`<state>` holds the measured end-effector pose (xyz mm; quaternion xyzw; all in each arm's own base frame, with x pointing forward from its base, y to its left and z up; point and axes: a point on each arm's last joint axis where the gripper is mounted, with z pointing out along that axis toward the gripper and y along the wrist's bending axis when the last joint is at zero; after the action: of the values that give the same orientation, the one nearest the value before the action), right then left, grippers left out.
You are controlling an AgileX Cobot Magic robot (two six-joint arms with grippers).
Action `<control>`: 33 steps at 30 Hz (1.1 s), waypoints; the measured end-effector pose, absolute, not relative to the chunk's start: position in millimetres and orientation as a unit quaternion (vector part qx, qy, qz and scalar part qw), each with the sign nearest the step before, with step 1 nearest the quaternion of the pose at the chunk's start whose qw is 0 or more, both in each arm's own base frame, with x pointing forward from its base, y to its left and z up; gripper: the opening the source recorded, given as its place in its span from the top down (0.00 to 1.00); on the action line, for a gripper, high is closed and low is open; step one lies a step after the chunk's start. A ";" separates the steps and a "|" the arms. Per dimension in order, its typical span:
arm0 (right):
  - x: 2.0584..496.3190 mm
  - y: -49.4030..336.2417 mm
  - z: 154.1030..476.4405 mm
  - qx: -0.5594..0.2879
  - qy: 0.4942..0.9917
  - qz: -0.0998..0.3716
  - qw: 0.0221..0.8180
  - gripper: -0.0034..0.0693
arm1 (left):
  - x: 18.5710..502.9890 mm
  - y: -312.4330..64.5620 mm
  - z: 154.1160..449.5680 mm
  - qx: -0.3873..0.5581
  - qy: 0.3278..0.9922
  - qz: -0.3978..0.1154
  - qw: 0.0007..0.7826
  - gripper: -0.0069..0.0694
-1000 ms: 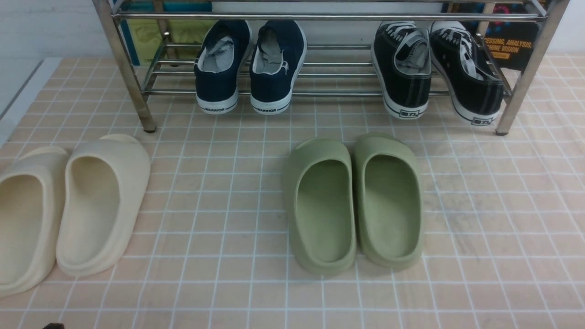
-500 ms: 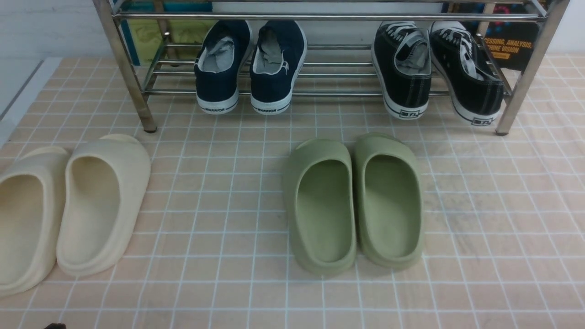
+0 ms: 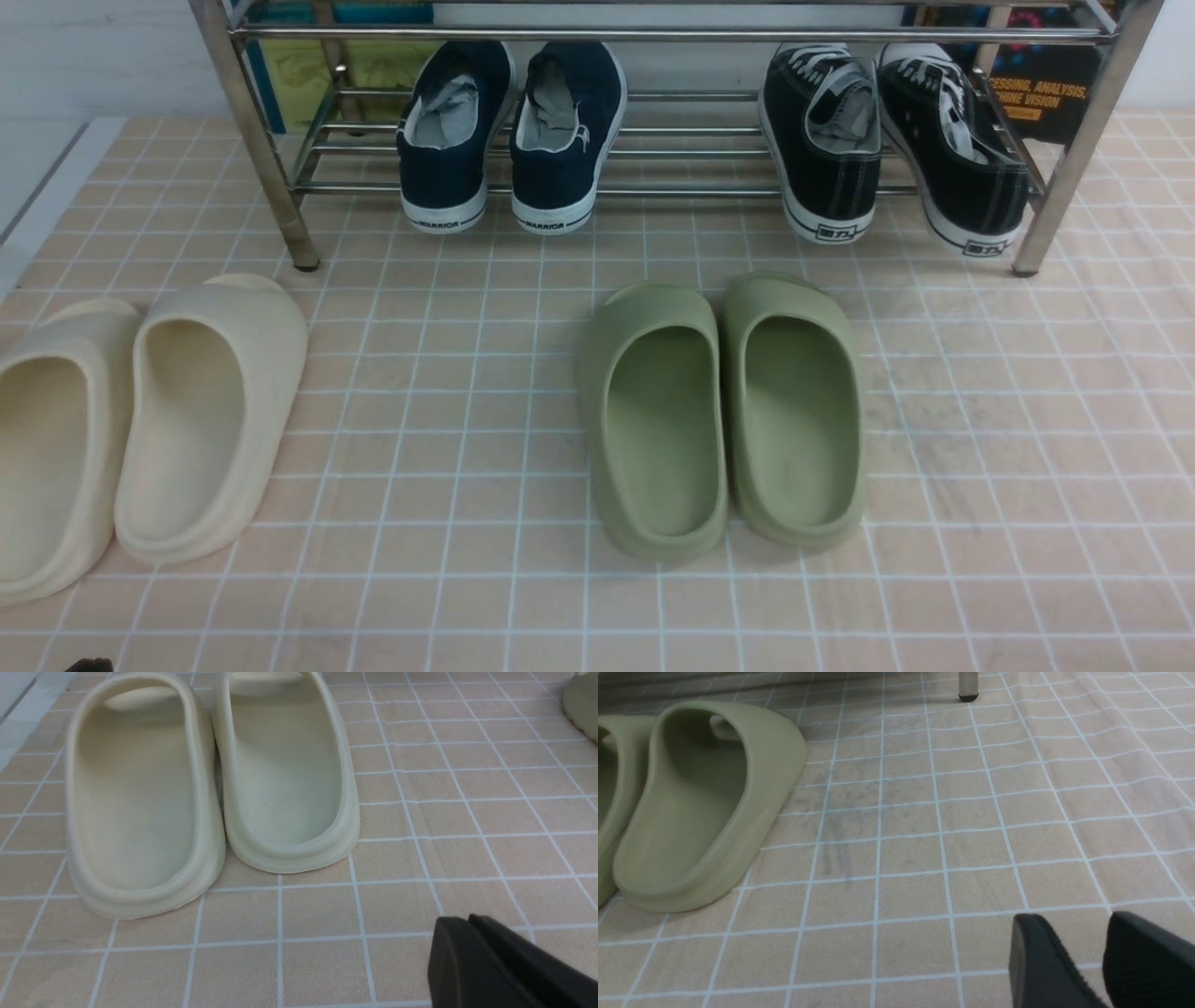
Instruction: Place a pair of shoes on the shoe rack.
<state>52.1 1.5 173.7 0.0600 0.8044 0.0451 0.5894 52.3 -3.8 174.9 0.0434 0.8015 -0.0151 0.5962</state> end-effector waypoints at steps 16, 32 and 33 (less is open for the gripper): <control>52.1 1.5 173.7 0.060 0.804 0.045 0.589 0.62 | 52.3 -3.8 174.9 0.043 0.802 -0.015 0.596 0.82; 52.1 1.5 173.7 0.060 0.804 0.045 0.589 0.62 | 52.3 -3.8 174.9 0.043 0.802 -0.015 0.596 0.81; 52.1 1.5 173.7 0.060 0.804 0.045 0.589 0.62 | 52.3 -3.8 174.9 0.043 0.802 -0.015 0.596 0.81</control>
<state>52.1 1.5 173.7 0.0603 0.8043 0.0454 0.5894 52.3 -3.8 174.9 0.0434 0.8015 -0.0151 0.5962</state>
